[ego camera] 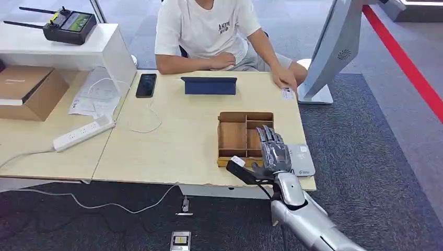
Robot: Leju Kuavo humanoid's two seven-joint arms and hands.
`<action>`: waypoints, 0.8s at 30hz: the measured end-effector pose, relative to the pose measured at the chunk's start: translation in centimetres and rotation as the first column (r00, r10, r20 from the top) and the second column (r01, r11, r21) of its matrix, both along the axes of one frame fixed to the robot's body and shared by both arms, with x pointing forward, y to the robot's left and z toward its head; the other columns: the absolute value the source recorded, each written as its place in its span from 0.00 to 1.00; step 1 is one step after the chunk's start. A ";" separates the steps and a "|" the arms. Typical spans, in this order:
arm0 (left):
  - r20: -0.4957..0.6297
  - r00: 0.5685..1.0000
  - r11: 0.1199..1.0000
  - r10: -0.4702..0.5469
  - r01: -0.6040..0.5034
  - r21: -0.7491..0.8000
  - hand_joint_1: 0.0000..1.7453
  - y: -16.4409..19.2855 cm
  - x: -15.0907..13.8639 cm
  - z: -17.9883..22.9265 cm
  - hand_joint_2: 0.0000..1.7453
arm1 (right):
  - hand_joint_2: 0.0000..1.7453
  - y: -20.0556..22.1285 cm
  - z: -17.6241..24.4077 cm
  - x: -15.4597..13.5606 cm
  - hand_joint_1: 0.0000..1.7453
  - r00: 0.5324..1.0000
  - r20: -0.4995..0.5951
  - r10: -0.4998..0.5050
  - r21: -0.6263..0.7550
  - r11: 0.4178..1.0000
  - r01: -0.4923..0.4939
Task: Pass the card to the sensor for recognition and then transmit it.
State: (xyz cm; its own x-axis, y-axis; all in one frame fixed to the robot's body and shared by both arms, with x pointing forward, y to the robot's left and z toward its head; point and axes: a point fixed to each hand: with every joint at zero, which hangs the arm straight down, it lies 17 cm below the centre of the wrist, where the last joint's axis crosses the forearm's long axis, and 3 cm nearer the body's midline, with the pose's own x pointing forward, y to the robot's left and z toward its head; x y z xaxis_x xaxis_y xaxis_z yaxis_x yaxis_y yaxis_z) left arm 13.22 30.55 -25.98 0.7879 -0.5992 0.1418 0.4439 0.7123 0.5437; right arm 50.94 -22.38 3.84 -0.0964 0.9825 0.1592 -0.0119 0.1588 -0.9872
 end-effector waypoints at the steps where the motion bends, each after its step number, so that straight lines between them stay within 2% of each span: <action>1: 0.000 1.000 1.000 0.001 -0.001 0.000 0.00 0.0 0.0 0.0 0.00 | 1.00 -0.2 -0.1 0.0 0.00 1.000 -0.002 -0.004 0.001 1.000 0.004; 24: 0.005 1.000 1.000 0.006 -0.006 0.005 0.00 0.1 0.0 0.1 0.00 | 1.00 -2.4 0.0 0.3 0.00 0.999 0.000 -0.038 0.016 0.999 0.038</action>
State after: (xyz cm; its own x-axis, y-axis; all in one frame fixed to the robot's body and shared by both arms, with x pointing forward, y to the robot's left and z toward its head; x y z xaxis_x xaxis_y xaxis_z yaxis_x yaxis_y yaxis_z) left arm 13.25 30.66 -25.92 0.7907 -0.5953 0.1426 0.4371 0.7122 0.5493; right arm 51.21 -24.77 3.80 -0.0594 0.9827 0.1752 -0.0052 0.1752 -0.9845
